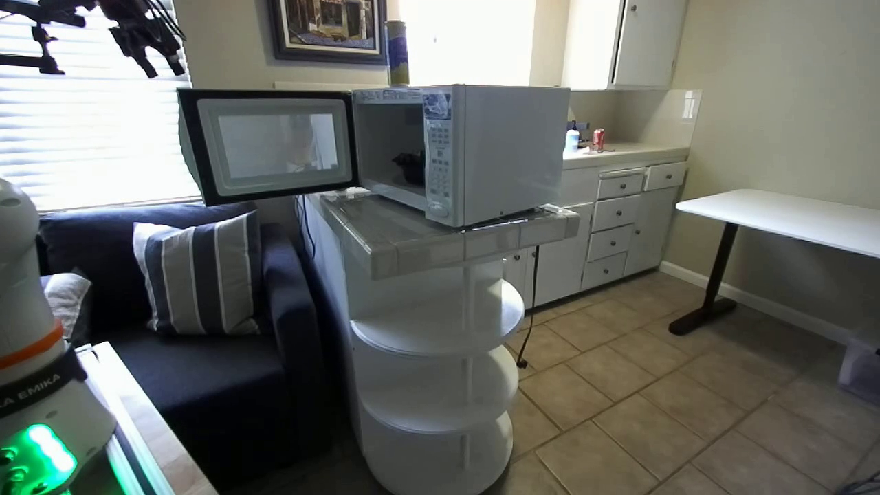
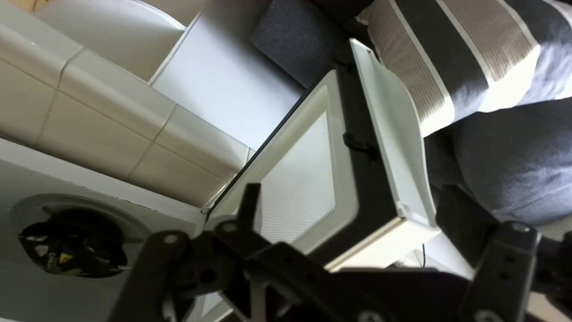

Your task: Push the microwave door closed

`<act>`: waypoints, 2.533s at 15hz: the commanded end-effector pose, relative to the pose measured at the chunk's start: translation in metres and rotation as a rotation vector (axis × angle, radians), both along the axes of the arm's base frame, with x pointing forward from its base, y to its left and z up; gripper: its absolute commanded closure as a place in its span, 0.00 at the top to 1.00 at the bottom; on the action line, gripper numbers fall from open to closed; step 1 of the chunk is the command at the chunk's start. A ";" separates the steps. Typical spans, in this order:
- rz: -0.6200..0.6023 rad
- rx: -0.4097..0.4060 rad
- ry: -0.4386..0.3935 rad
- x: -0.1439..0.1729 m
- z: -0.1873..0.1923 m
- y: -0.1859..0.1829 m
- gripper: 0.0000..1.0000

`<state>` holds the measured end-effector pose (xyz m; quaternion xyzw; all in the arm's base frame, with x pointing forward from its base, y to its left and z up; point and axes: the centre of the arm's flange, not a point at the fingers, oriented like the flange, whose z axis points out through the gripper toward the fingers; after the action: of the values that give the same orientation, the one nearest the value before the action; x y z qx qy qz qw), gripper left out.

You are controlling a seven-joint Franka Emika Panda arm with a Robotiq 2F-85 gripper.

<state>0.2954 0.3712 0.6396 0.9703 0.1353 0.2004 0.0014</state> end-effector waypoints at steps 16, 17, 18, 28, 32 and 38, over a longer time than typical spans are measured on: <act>-0.276 0.025 -0.038 0.002 0.001 0.044 1.00; -0.304 0.027 -0.045 0.003 0.001 0.048 1.00; -0.325 0.031 -0.050 0.003 0.000 0.052 1.00; -0.458 0.003 -0.056 0.013 -0.029 0.075 1.00; -0.474 -0.010 -0.053 0.016 -0.032 0.075 1.00; -0.418 0.019 -0.030 0.014 -0.026 0.084 1.00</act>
<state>0.3086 0.4435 0.6099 0.9716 -0.0809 0.2182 0.0432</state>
